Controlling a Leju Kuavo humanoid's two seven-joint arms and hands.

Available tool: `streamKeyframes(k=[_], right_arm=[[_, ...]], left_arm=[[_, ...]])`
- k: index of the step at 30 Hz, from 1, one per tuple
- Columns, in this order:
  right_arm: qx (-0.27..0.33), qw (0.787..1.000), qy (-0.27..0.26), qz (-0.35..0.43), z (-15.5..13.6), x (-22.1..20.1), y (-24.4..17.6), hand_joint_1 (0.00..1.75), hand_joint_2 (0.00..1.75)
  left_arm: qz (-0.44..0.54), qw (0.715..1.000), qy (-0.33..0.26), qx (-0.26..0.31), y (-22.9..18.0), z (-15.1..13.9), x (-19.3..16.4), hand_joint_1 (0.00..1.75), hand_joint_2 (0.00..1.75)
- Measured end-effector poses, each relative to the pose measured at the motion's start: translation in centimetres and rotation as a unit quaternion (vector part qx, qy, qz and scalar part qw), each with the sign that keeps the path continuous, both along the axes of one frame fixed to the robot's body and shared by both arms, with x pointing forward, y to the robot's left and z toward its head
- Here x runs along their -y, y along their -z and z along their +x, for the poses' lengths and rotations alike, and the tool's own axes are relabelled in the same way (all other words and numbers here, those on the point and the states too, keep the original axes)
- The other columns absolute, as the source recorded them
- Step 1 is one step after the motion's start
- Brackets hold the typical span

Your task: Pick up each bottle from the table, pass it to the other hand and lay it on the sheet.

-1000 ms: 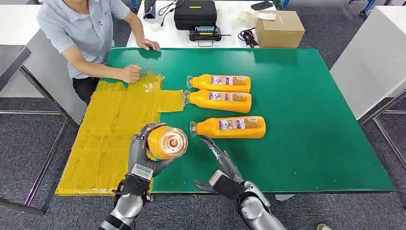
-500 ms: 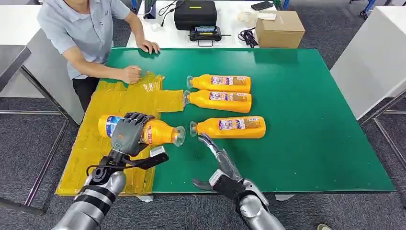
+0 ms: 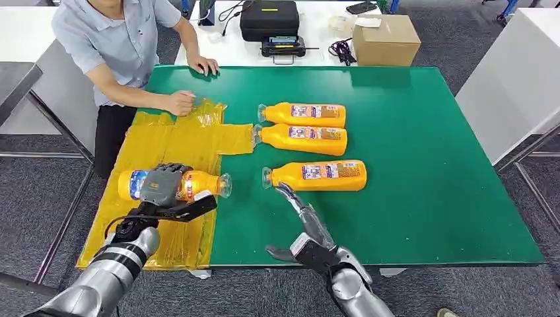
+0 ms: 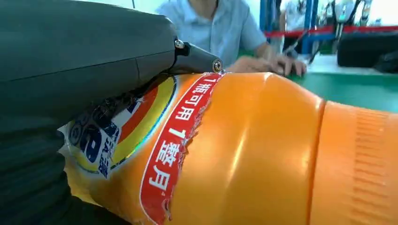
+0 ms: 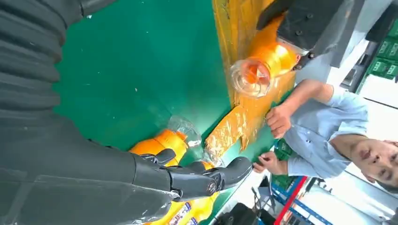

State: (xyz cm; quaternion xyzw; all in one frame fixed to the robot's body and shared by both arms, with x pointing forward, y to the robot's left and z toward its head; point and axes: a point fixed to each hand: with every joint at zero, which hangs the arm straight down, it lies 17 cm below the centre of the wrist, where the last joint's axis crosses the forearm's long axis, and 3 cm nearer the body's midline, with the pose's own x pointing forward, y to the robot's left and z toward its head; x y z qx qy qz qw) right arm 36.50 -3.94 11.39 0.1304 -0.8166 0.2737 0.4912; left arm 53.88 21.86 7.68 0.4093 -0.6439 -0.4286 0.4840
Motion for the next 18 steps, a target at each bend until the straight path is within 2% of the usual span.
streamKeyframes(k=[4,5,6,7,8,9,10,11,13,14,16,17,18], right_arm=[[0.0,1.0,0.001,0.001,-0.1,0.0,0.0,0.0,1.75],[0.0,1.0,0.0,0.001,-0.1,0.0,0.0,0.0,1.75],[0.0,1.0,0.0,0.001,-0.1,0.0,0.0,0.0,1.75],[-0.001,1.0,0.0,0.001,-0.1,0.0,0.0,0.0,1.75],[-0.001,1.0,0.0,0.001,-0.1,0.0,0.0,0.0,1.75],[-0.001,1.0,0.0,0.001,-0.1,0.0,0.0,0.0,1.75],[-0.001,1.0,0.0,0.002,-0.1,-0.1,0.0,0.0,1.75],[-0.001,1.0,0.0,0.001,-0.1,-0.1,0.0,0.0,1.75],[-0.001,1.0,-0.001,0.001,-0.2,-0.1,0.0,0.0,1.75],[-0.001,1.0,-0.001,0.001,-0.2,-0.1,0.0,0.0,1.75],[-0.001,1.0,-0.001,0.001,-0.1,-0.1,0.0,0.0,1.75],[-0.001,1.0,-0.001,0.001,-0.1,-0.1,0.0,0.0,1.75],[-0.001,1.0,-0.001,0.002,-0.1,0.0,0.0,0.0,1.75]], left_arm=[[-0.016,1.0,0.005,-0.002,0.0,0.0,0.2,1.75,1.75],[-0.018,1.0,0.005,-0.002,0.0,0.0,0.3,1.68,1.75],[-0.02,1.0,0.005,-0.002,-0.1,0.1,0.4,1.12,1.75],[-0.022,1.0,0.005,-0.002,-0.1,0.1,0.4,0.37,1.75],[-0.023,1.0,0.005,-0.002,-0.2,0.1,0.5,0.31,1.75],[-0.023,1.0,0.006,-0.003,-0.1,0.1,0.6,0.61,1.75],[-0.023,1.0,0.006,-0.004,-0.1,0.1,0.7,0.61,1.75],[-0.023,1.0,0.007,-0.008,0.0,0.1,0.8,0.49,1.75],[-0.021,0.999,0.01,-0.023,0.4,0.3,1.0,0.4,1.75],[-0.021,0.999,0.011,-0.03,0.6,0.4,1.1,0.24,1.75],[-0.018,0.999,0.012,-0.048,1.1,0.5,1.3,0.31,1.75],[-0.017,0.998,0.011,-0.057,1.4,0.6,1.3,0.68,1.75],[-0.016,0.997,0.011,-0.068,1.8,0.6,1.3,0.93,1.75]])
